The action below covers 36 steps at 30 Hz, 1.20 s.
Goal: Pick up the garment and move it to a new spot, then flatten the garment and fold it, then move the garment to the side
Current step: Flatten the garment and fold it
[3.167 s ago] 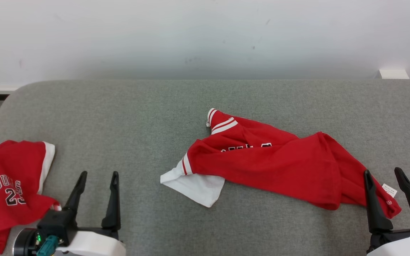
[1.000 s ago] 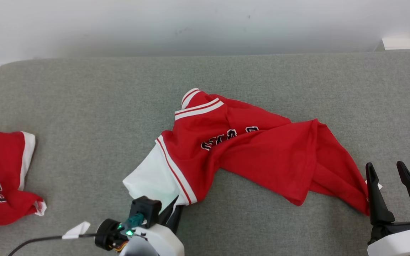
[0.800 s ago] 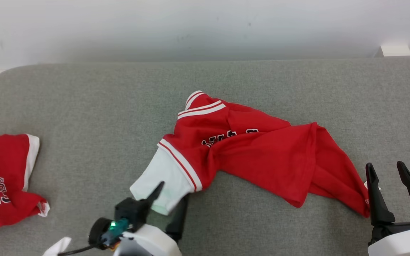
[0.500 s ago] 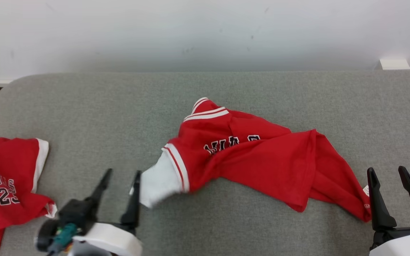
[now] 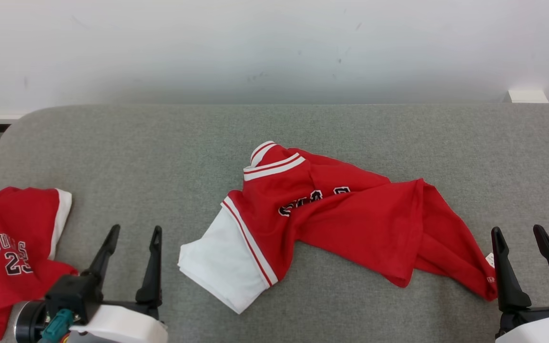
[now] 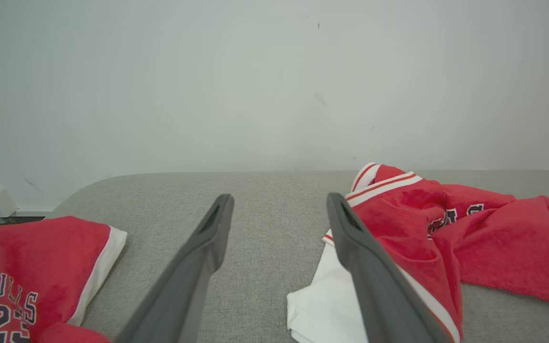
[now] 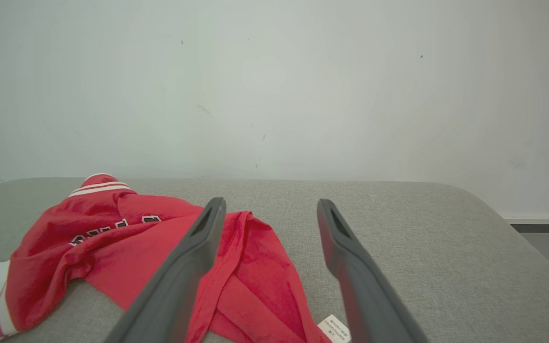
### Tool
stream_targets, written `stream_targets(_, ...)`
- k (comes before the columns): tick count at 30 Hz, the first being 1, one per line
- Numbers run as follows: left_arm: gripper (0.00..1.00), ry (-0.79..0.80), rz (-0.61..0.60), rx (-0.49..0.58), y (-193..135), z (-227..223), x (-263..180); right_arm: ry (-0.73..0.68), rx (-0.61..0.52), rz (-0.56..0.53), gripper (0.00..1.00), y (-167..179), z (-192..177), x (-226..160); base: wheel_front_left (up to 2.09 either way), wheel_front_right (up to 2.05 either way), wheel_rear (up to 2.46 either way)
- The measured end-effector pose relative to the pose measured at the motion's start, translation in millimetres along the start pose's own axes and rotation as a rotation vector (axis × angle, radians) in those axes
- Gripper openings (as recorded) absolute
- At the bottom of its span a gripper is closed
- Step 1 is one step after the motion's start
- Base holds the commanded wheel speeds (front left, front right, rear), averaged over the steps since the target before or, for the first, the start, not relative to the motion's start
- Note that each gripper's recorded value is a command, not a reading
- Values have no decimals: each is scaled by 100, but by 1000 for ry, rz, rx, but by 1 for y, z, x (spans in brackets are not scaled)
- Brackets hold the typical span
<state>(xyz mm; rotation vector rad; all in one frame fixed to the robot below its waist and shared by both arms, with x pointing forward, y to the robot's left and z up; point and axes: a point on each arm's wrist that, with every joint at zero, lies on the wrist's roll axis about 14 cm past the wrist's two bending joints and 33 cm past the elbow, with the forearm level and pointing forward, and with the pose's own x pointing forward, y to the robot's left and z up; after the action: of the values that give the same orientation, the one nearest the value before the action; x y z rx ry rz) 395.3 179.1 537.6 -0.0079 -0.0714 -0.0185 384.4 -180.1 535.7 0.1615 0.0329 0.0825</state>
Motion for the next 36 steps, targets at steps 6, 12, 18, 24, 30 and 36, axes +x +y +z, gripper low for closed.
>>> stream_targets(6,100,5,5,2,2,-1,-1,2,0,5,100,2,0,0,0,0,0)
stream_targets(12,100,19,-11,22,2,-5,4,8,1,4,100,1,-2,2,0,0,0)
stream_targets(18,100,144,-111,56,-15,-39,20,36,6,7,100,2,-13,9,0,0,0)
stream_targets(24,100,395,-193,26,-32,-111,19,71,22,5,100,1,-27,14,0,0,0)
stream_targets(30,100,553,-224,18,-40,-149,12,95,29,-13,100,-5,-37,13,0,0,0)
stream_targets(36,0,561,-247,16,-45,-152,14,180,32,-3,100,0,-58,5,0,0,0)
